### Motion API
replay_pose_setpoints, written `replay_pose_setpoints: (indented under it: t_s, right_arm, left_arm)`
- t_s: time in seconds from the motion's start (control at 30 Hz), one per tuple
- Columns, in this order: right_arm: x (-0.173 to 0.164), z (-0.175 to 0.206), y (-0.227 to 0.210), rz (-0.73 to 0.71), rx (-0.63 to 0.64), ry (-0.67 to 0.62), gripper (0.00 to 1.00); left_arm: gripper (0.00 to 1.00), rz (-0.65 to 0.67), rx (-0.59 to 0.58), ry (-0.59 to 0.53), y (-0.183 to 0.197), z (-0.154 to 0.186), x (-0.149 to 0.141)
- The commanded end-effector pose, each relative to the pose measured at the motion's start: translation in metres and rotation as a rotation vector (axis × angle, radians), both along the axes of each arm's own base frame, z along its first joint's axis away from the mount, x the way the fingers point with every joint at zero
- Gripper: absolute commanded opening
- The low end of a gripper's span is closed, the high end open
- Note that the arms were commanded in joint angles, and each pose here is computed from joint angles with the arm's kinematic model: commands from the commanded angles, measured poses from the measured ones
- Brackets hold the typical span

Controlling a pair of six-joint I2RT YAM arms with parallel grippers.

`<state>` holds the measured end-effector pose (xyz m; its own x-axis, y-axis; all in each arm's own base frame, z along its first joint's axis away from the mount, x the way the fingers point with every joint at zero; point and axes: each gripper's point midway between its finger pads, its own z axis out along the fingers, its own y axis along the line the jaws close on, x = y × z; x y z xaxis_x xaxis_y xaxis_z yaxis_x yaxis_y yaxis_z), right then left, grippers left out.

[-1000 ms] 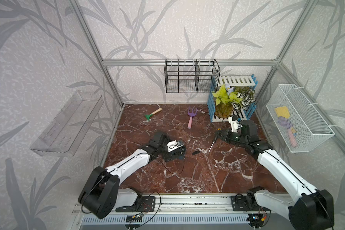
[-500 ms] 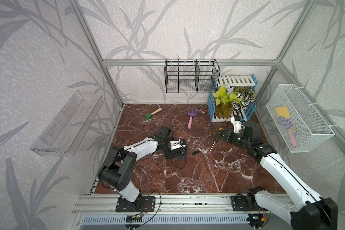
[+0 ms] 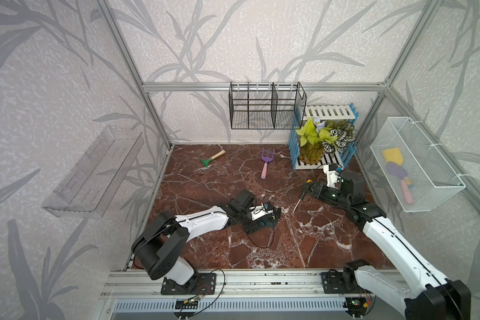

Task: Remove the battery from the alarm
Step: Move the alarm to the center of the board, then adjust the screwdriver.

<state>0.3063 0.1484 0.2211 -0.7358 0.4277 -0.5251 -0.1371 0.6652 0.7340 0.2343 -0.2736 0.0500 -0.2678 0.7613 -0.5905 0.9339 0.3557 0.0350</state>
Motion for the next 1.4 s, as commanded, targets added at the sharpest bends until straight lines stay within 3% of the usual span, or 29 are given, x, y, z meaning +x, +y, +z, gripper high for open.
replay_pose_setpoints:
  t_s: [0.0, 0.17, 0.27, 0.37, 0.43, 0.5, 0.57, 0.77, 1.03, 1.13, 1.23, 1.37]
  right_arm:
    - [0.010, 0.016, 0.001, 0.001, 0.010, -0.081, 0.13]
    - [0.011, 0.028, 0.010, 0.056, 0.047, -0.148, 0.13]
    - [0.006, 0.040, 0.018, 0.117, 0.071, -0.204, 0.04]
    - [0.003, 0.056, 0.027, 0.173, 0.131, -0.280, 0.00]
    - [0.003, 0.074, 0.033, 0.212, 0.188, -0.363, 0.00]
    - [0.002, 0.082, 0.040, 0.235, 0.248, -0.379, 0.00]
    - [0.001, 0.090, 0.046, 0.258, 0.280, -0.401, 0.00]
    - [-0.005, 0.098, 0.066, 0.322, 0.268, -0.426, 0.00]
    - [-0.015, 0.093, 0.084, 0.347, 0.175, -0.447, 0.00]
    - [-0.019, 0.094, 0.090, 0.359, 0.171, -0.459, 0.00]
    - [-0.022, 0.098, 0.093, 0.365, 0.178, -0.472, 0.00]
    - [-0.026, 0.104, 0.095, 0.370, 0.180, -0.491, 0.00]
  left_arm:
    - [0.83, 0.154, -0.011, -0.005, -0.004, 0.007, -0.002]
    - [0.86, 0.223, -0.085, -0.019, -0.007, 0.040, 0.002]
    - [0.90, 0.263, -0.195, -0.077, 0.000, 0.079, 0.004]
    - [0.99, 0.350, -0.442, -0.139, 0.013, 0.136, 0.004]
    - [1.00, 0.348, -0.729, -0.171, 0.021, 0.187, 0.001]
    - [1.00, 0.320, -0.960, -0.154, 0.029, 0.223, -0.004]
    - [1.00, 0.292, -1.104, -0.101, 0.031, 0.242, -0.005]
    - [0.99, 0.187, -1.074, 0.111, -0.003, 0.237, 0.002]
    - [0.96, 0.032, -0.978, 0.205, -0.032, 0.216, 0.000]
    - [0.88, -0.054, -0.982, 0.275, -0.044, 0.217, -0.007]
    - [0.74, -0.108, -0.965, 0.339, -0.055, 0.218, -0.008]
    - [0.59, -0.138, -0.955, 0.355, -0.061, 0.219, -0.008]
